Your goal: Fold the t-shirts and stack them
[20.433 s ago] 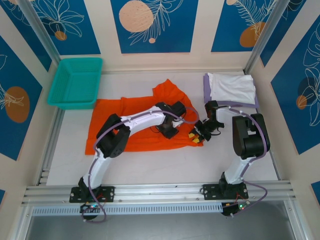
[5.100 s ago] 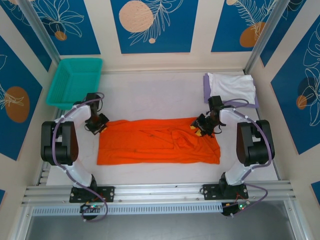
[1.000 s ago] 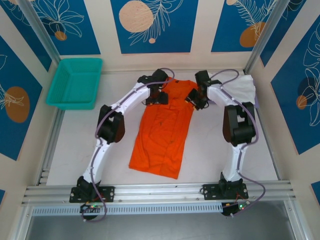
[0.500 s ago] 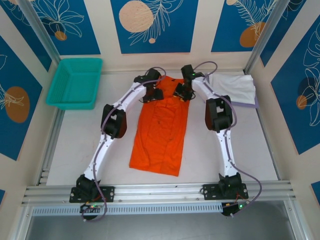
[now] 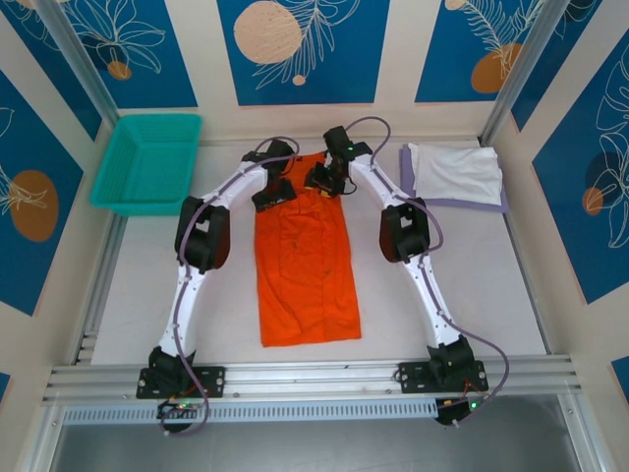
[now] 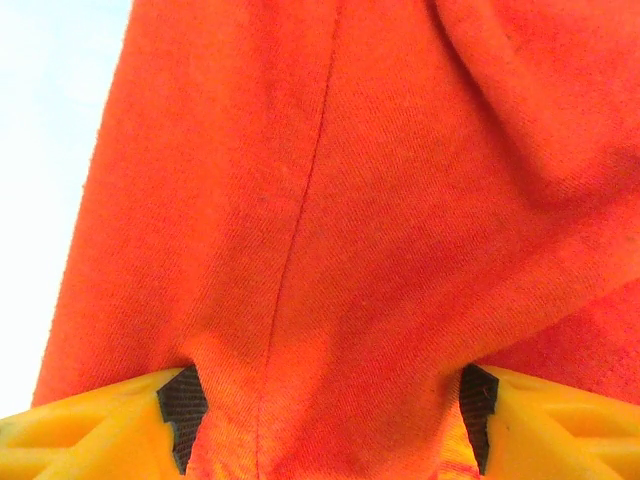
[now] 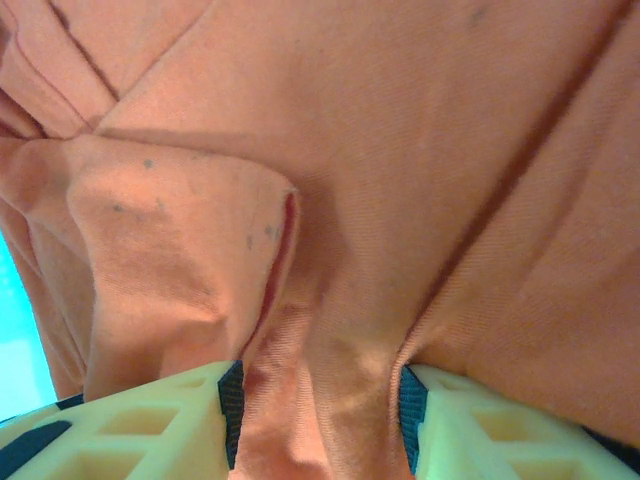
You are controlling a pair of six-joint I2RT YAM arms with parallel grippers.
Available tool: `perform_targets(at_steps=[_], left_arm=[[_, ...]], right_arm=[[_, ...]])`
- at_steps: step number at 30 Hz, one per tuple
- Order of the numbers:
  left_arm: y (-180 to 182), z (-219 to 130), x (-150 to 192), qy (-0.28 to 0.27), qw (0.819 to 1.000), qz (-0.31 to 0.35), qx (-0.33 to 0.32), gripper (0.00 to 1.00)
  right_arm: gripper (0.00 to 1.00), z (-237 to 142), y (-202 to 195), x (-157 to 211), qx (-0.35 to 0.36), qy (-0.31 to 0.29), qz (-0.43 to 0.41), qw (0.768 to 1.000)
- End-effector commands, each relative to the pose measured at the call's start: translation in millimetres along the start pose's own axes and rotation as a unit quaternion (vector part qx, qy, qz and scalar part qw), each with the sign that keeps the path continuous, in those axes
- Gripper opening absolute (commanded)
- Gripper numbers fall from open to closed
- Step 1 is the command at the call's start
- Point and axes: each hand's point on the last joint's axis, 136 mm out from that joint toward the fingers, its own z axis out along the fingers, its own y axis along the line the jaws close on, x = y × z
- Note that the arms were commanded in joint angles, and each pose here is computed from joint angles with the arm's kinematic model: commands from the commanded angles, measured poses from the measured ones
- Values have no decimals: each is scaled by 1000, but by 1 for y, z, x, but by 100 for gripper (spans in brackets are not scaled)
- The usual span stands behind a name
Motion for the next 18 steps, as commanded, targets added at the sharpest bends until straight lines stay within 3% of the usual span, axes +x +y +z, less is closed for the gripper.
perform_targets(at_steps=[1,7,11,14,18], left_arm=[[-4,8,6,28,999,-28,16,72],[-18,13,-3,31,998,-20,41,74],[-38,5,-13,33,995,-9,95,77],[-62,-26,-28,20,989,12,146,85],[-90,-97,-49,-21,974,33,222,97]], right_arm=[[51,-11,-57,2,49,31,67,996],[55,-33,-70,-37,16,-7,67,998],[59,-53,-52,-57,-28,-31,56,998],[62,-84,-26,-66,-62,-48,54,995],[63,-143,6,-62,-84,-75,46,993]])
